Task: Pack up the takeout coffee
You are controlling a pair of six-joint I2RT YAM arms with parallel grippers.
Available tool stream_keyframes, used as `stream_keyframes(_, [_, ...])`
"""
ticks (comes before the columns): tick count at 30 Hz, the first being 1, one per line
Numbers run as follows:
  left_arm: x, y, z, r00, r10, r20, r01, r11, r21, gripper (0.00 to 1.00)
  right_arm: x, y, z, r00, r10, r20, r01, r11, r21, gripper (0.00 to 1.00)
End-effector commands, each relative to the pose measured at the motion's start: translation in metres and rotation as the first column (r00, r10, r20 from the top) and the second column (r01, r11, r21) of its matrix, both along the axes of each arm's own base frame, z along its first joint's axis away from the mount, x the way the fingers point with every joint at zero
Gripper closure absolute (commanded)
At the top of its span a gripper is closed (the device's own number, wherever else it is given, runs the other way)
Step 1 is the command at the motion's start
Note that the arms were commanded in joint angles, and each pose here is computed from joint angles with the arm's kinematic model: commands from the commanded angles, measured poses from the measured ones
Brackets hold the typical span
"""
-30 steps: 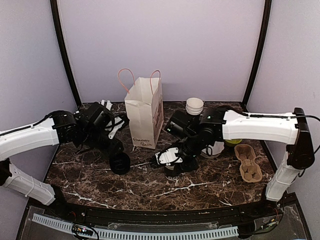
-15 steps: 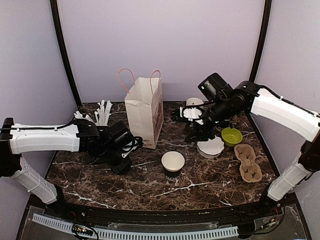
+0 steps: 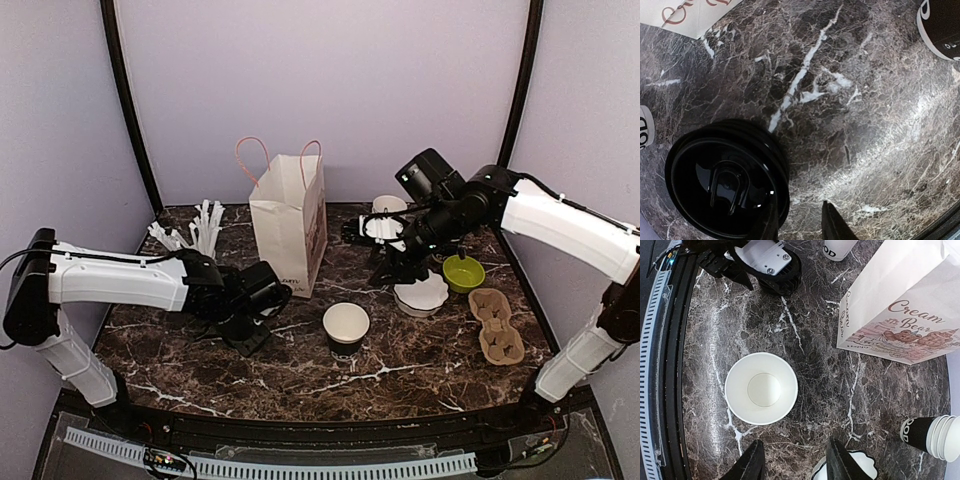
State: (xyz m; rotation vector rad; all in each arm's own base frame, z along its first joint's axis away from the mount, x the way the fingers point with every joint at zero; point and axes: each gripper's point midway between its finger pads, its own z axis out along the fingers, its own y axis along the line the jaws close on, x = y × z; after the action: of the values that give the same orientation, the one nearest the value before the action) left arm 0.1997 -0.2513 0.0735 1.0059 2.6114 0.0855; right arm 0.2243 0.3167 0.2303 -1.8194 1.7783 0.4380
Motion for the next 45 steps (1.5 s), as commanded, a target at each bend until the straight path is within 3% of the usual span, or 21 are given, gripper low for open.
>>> stream_keyframes(1, [0.007, 0.005, 0.001, 0.998, 0.041, 0.051, -0.043, 0.999, 0.028, 0.69, 0.006, 0.000, 0.007, 0.999, -0.020, 0.028, 0.020, 0.999, 0.026, 0.58])
stream_keyframes(18, [0.014, 0.000, -0.002, 0.997, 0.013, 0.075, -0.018, 0.997, 0.069, 0.86, 0.007, -0.001, -0.001, 1.000, -0.021, 0.022, 0.021, 1.000, 0.005, 0.58])
stream_keyframes(33, [0.022, -0.008, 0.044, 0.988, 0.006, 0.152, -0.007, 1.000, 0.011, 0.95, 0.008, 0.000, 0.003, 0.999, -0.025, 0.026, 0.024, 1.000, 0.008, 0.58])
stream_keyframes(37, [0.021, -0.023, 0.085, 0.987, -0.004, 0.163, 0.023, 0.993, -0.112, 0.95, 0.013, 0.001, 0.016, 0.998, -0.052, 0.019, 0.051, 0.997, 0.052, 0.59])
stream_keyframes(40, [0.016, -0.051, 0.131, 0.982, -0.044, 0.182, 0.097, 0.950, -0.298, 0.95, 0.030, -0.001, 0.042, 0.994, -0.108, 0.013, 0.105, 0.984, 0.144, 0.56])
stream_keyframes(44, [0.004, -0.082, 0.197, 0.957, -0.128, 0.261, 0.249, 0.823, -0.510, 0.95, 0.071, -0.015, 0.088, 0.966, -0.260, 0.006, 0.246, 0.918, 0.311, 0.36])
stream_keyframes(45, [0.004, -0.087, 0.216, 0.945, -0.124, 0.302, 0.281, 0.782, -0.557, 0.95, 0.079, -0.018, 0.100, 0.958, -0.285, -0.039, 0.280, 0.890, 0.360, 0.25])
